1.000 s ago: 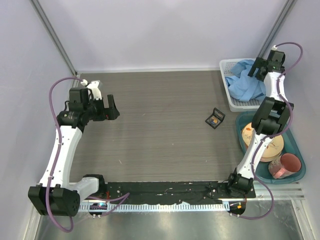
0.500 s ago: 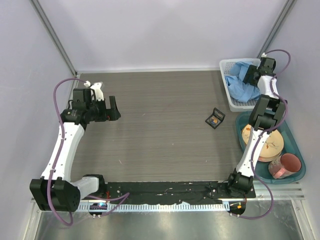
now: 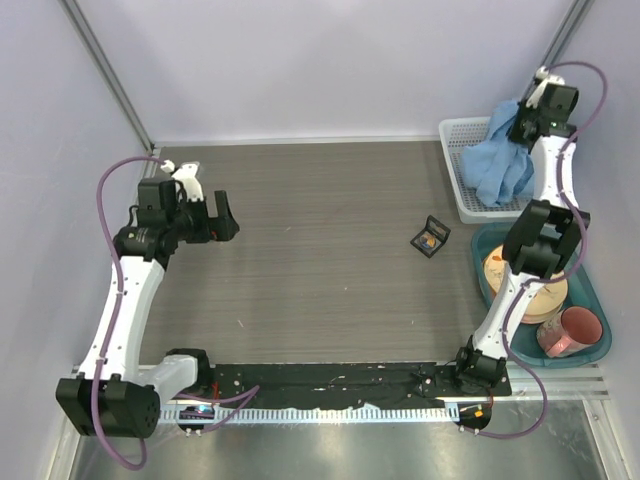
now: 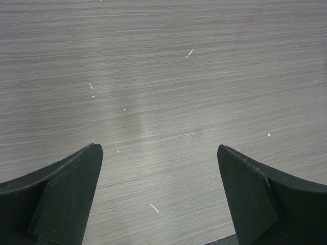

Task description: Pin the brooch onto the clothing

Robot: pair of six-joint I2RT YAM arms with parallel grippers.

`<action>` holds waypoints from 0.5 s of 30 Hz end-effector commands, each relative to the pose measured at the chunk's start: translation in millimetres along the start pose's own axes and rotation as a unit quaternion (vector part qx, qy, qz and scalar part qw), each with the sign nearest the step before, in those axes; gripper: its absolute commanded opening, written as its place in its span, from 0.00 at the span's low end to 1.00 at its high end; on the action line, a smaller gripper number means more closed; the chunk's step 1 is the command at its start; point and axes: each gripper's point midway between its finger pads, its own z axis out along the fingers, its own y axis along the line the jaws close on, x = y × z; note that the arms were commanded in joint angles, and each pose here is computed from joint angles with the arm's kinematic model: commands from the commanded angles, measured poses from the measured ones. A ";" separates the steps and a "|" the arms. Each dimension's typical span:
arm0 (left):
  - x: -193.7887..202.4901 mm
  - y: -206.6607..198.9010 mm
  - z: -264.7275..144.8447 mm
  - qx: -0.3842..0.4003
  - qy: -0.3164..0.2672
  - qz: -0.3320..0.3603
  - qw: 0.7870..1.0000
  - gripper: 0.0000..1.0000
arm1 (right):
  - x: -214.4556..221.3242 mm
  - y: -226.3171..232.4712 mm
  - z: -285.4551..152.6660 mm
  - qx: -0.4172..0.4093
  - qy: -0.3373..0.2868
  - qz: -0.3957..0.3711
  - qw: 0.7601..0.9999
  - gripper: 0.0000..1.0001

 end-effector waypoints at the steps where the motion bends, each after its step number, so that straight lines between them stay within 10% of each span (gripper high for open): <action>1: -24.3 -8.4 -18.2 0.010 -0.052 0.015 0.998 1.00 | -155.6 29.3 -132.1 -0.045 -0.213 -0.016 0.976 0.01; 15: -30.2 -15.3 -43.8 0.009 -0.092 -0.003 0.996 1.00 | -240.8 222.3 -361.6 -0.305 -0.404 -0.056 0.861 0.01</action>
